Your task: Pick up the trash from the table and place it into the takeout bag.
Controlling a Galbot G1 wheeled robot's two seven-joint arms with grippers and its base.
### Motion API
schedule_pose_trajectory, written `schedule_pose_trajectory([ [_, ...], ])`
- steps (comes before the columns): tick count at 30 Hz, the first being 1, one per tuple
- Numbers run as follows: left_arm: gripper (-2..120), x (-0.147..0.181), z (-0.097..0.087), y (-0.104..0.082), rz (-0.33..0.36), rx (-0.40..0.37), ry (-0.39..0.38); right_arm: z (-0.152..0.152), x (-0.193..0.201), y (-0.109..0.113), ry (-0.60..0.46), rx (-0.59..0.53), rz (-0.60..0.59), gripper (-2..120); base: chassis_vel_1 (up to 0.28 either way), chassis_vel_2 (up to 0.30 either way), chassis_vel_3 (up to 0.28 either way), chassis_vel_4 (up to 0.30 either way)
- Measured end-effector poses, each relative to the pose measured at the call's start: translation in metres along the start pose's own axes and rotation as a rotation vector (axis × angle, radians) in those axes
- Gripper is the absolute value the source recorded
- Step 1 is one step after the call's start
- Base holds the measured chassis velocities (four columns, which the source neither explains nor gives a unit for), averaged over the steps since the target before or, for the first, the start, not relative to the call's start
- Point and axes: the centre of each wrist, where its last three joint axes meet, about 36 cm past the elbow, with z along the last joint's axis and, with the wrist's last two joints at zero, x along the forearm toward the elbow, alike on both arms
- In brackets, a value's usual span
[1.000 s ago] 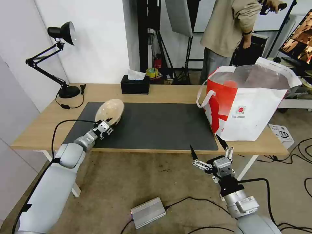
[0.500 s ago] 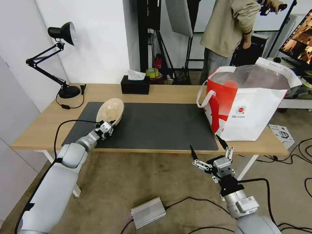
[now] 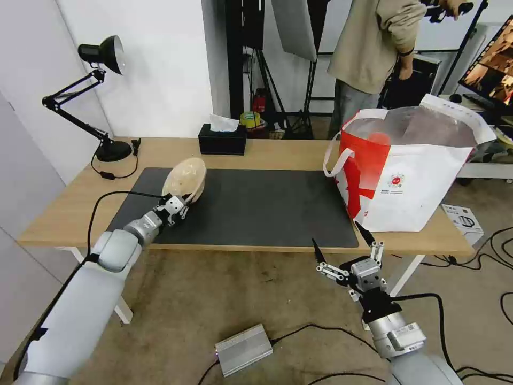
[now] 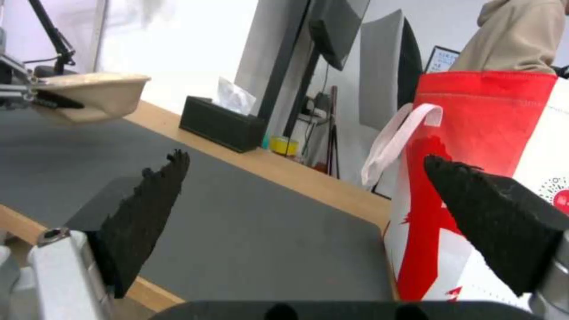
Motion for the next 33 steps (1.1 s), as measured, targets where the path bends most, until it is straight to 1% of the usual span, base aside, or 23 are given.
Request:
schedule_pose_trajectory([
  [2, 1, -0.002, -0.006, 0.002, 0.003, -0.006, -0.025, 0.000, 0.000, 0.000, 0.000, 0.000, 0.000, 100, 0.000, 0.000, 0.000, 0.000],
  [3, 1, -0.004, -0.011, 0.004, 0.006, -0.012, -0.043, 0.000, 0.000, 0.000, 0.000, 0.000, 0.000, 100, 0.000, 0.000, 0.000, 0.000],
  [4, 1, -0.004, -0.011, 0.004, 0.006, -0.012, -0.043, 0.000, 0.000, 0.000, 0.000, 0.000, 0.000, 100, 0.000, 0.000, 0.000, 0.000],
  [6, 1, -0.007, -0.019, 0.005, 0.008, -0.017, -0.065, 0.000, 0.000, 0.000, 0.000, 0.000, 0.000, 100, 0.000, 0.000, 0.000, 0.000],
  [8, 1, -0.011, -0.029, 0.006, 0.004, -0.021, -0.093, 0.000, 0.000, 0.000, 0.000, 0.000, 0.000, 100, 0.000, 0.000, 0.000, 0.000],
  [9, 1, -0.011, -0.029, 0.006, 0.004, -0.021, -0.093, 0.000, 0.000, 0.000, 0.000, 0.000, 0.000, 100, 0.000, 0.000, 0.000, 0.000],
  [11, 1, -0.013, -0.035, 0.005, -0.001, -0.018, -0.114, 0.000, 0.000, 0.000, 0.000, 0.000, 0.000, 100, 0.000, 0.000, 0.000, 0.000],
  [13, 1, -0.012, -0.043, 0.008, -0.012, -0.018, -0.137, 0.000, 0.000, 0.000, 0.000, 0.000, 0.000, 100, 0.000, 0.000, 0.000, 0.000],
  [14, 1, -0.012, -0.043, 0.008, -0.012, -0.018, -0.137, 0.000, 0.000, 0.000, 0.000, 0.000, 0.000, 100, 0.000, 0.000, 0.000, 0.000],
  [15, 1, -0.010, -0.047, 0.010, -0.014, -0.024, -0.148, 0.000, 0.000, 0.000, 0.000, 0.000, 0.000, 100, 0.000, 0.000, 0.000, 0.000],
  [18, 1, -0.005, -0.060, 0.019, -0.014, -0.049, -0.178, 0.000, 0.000, 0.000, 0.000, 0.000, 0.000, 100, 0.000, 0.000, 0.000, 0.000],
  [19, 1, -0.005, -0.060, 0.019, -0.014, -0.049, -0.178, 0.000, 0.000, 0.000, 0.000, 0.000, 0.000, 100, 0.000, 0.000, 0.000, 0.000],
  [22, 1, -0.003, -0.073, 0.031, -0.014, -0.070, -0.206, 0.000, 0.000, 0.000, 0.000, 0.000, 0.000, 100, 0.000, 0.000, 0.000, 0.000],
  [23, 1, -0.003, -0.073, 0.031, -0.014, -0.070, -0.206, 0.000, 0.000, 0.000, 0.000, 0.000, 0.000, 100, 0.000, 0.000, 0.000, 0.000],
  [27, 1, -0.007, -0.093, 0.053, -0.023, -0.108, -0.241, 0.000, 0.000, 0.000, 0.000, 0.000, 0.000, 100, 0.000, 0.000, 0.000, 0.000],
  [28, 1, -0.007, -0.093, 0.053, -0.023, -0.108, -0.241, 0.000, 0.000, 0.000, 0.000, 0.000, 0.000, 100, 0.000, 0.000, 0.000, 0.000],
  [30, 1, -0.013, -0.108, 0.063, -0.028, -0.127, -0.264, 0.000, 0.000, 0.000, 0.000, 0.000, 0.000, 100, 0.000, 0.000, 0.000, 0.000],
  [32, 1, -0.019, -0.123, 0.067, -0.025, -0.144, -0.284, 0.000, 0.000, 0.000, 0.000, 0.000, 0.000, 100, 0.000, 0.000, 0.000, 0.000],
  [33, 1, -0.019, -0.123, 0.067, -0.025, -0.144, -0.284, 0.000, 0.000, 0.000, 0.000, 0.000, 0.000, 100, 0.000, 0.000, 0.000, 0.000],
])
